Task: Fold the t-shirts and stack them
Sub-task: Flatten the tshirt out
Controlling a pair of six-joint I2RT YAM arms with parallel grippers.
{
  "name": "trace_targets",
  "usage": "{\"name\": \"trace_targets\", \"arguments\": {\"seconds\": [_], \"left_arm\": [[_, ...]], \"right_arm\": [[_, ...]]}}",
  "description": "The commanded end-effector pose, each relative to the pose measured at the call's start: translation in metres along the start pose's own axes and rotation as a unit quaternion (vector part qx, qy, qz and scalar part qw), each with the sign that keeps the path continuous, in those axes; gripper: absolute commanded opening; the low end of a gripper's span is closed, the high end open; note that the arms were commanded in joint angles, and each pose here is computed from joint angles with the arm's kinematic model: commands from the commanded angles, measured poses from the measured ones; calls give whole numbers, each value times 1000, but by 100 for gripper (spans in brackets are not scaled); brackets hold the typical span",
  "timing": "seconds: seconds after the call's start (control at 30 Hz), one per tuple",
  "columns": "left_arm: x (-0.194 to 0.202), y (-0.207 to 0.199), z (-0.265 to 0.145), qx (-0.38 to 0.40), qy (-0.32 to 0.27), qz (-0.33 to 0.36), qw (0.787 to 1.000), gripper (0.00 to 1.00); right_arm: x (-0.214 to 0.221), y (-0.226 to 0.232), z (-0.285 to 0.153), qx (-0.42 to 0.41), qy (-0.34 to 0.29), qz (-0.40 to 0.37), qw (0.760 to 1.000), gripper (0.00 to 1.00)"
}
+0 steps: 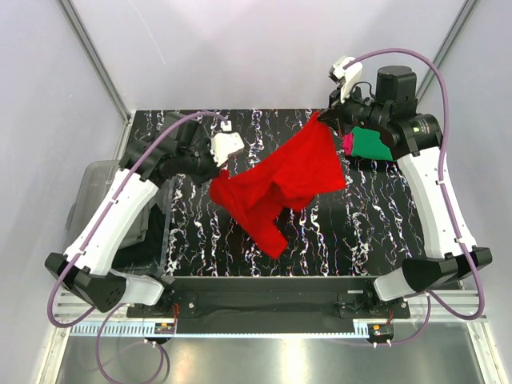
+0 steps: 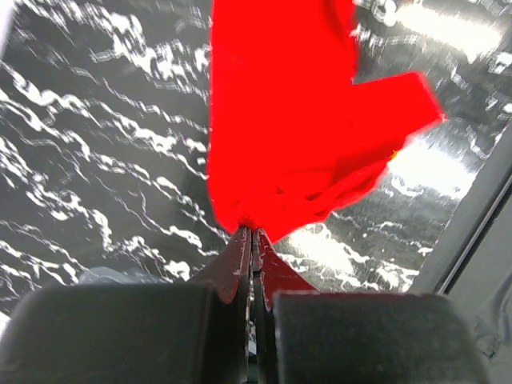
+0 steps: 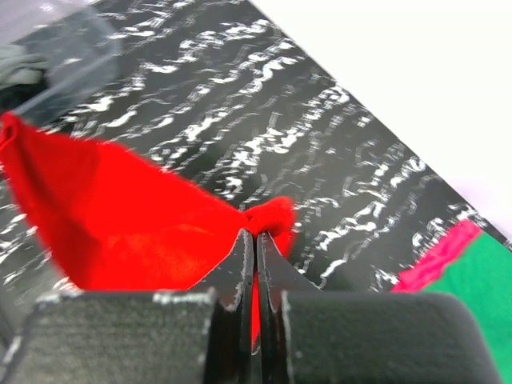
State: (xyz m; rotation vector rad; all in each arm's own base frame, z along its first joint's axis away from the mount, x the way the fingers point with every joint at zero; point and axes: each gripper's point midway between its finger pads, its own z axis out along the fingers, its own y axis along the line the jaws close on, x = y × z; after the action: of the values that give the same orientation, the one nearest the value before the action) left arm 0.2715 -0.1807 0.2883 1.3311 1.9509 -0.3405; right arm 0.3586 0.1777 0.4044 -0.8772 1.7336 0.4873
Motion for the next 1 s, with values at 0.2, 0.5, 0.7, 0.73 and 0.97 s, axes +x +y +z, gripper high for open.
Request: {"name": "trace_targets", "arguments": {"seconds": [0.2,0.5,0.7,0.73,0.97], "left_arm": [[95,28,53,-26,96,-26,995,0],[127,59,117,-18,137,-124,983,15],[105,103,118,-103,112,-158,976,36],[100,103,114,-106,106,-157,976,40],[69,72,120,-90,108,-102,985,46]], "right_arm": [[41,-124,19,170,19,83,982,0],[102,-149,66,147,70,131,978,0],[109,-154,83,137,68,154,976,0],[108,-155,85,136,66,154,976,0],[106,-161,91,137,61,151,977,0]]}}
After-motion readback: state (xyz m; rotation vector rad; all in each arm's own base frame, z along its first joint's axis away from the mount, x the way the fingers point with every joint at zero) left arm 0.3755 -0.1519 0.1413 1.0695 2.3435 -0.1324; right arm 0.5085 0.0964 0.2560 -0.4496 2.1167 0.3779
